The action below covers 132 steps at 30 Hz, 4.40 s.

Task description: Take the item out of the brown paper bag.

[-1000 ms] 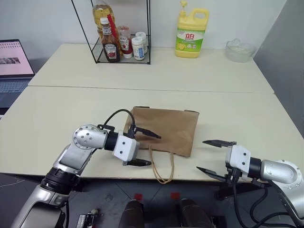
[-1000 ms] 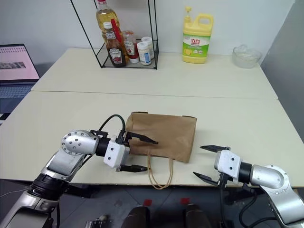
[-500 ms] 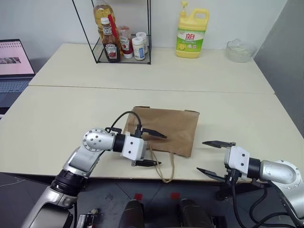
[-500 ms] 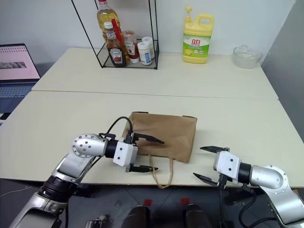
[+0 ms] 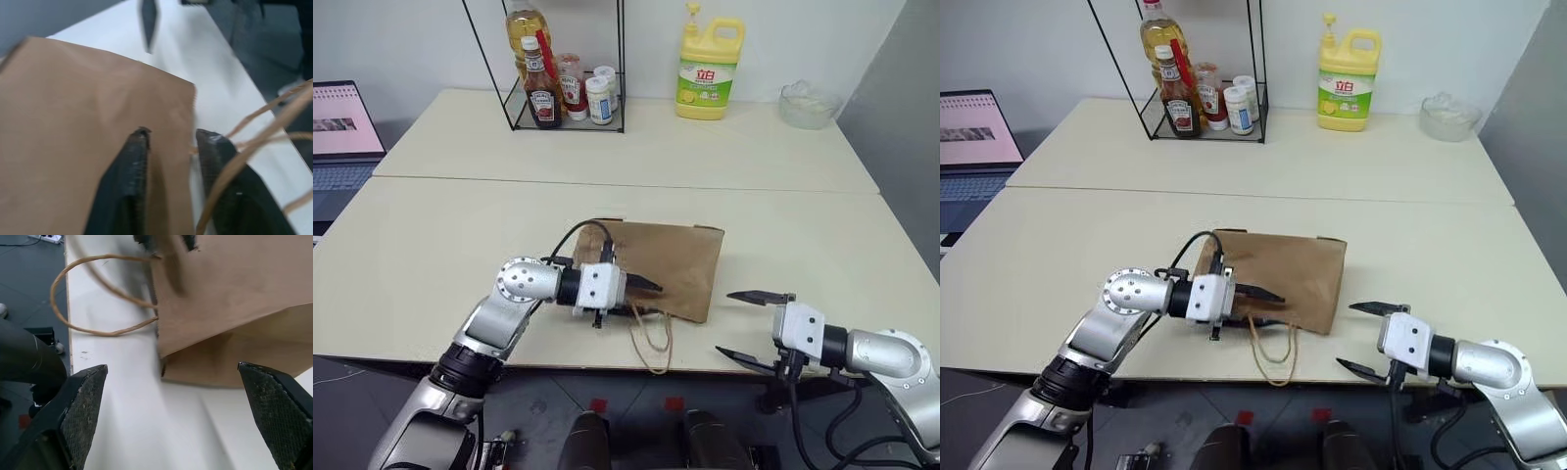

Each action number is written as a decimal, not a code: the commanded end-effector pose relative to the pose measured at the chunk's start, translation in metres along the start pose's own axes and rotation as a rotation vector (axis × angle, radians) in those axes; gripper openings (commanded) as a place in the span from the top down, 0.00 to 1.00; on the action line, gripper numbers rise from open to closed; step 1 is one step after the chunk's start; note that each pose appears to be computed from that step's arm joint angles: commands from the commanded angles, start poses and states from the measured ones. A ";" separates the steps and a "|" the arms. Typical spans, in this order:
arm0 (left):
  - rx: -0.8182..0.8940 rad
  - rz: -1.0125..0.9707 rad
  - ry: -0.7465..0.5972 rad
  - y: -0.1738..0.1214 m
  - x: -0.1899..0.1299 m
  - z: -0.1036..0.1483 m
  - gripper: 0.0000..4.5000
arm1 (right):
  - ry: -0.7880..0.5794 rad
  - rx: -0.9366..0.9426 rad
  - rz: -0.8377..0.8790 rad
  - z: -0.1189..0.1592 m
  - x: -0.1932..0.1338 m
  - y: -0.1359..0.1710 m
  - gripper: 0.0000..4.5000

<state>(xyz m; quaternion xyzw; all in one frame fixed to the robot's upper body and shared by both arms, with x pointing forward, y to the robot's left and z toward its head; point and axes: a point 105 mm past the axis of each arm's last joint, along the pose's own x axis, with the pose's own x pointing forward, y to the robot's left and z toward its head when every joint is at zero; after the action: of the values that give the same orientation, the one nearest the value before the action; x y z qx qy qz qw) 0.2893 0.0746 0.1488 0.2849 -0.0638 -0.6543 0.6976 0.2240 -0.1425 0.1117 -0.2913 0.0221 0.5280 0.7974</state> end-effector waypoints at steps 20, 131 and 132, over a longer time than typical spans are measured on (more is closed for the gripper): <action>-0.136 0.240 -0.076 0.054 0.012 0.021 0.99 | -0.323 -0.513 0.126 0.028 0.045 0.016 0.00; -0.135 0.452 -0.121 0.129 0.001 0.046 1.00 | -0.317 0.526 -0.104 0.091 0.128 -0.055 0.99; -0.136 0.452 -0.120 0.129 0.000 0.045 1.00 | -0.285 0.478 -0.157 0.086 0.129 -0.061 0.99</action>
<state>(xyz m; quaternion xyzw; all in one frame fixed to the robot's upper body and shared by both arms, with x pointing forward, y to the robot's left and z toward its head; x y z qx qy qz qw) 0.3841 0.0592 0.2327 0.1674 -0.0970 -0.5017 0.8432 0.3021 -0.0087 0.1540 0.0175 0.0510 0.4996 0.8646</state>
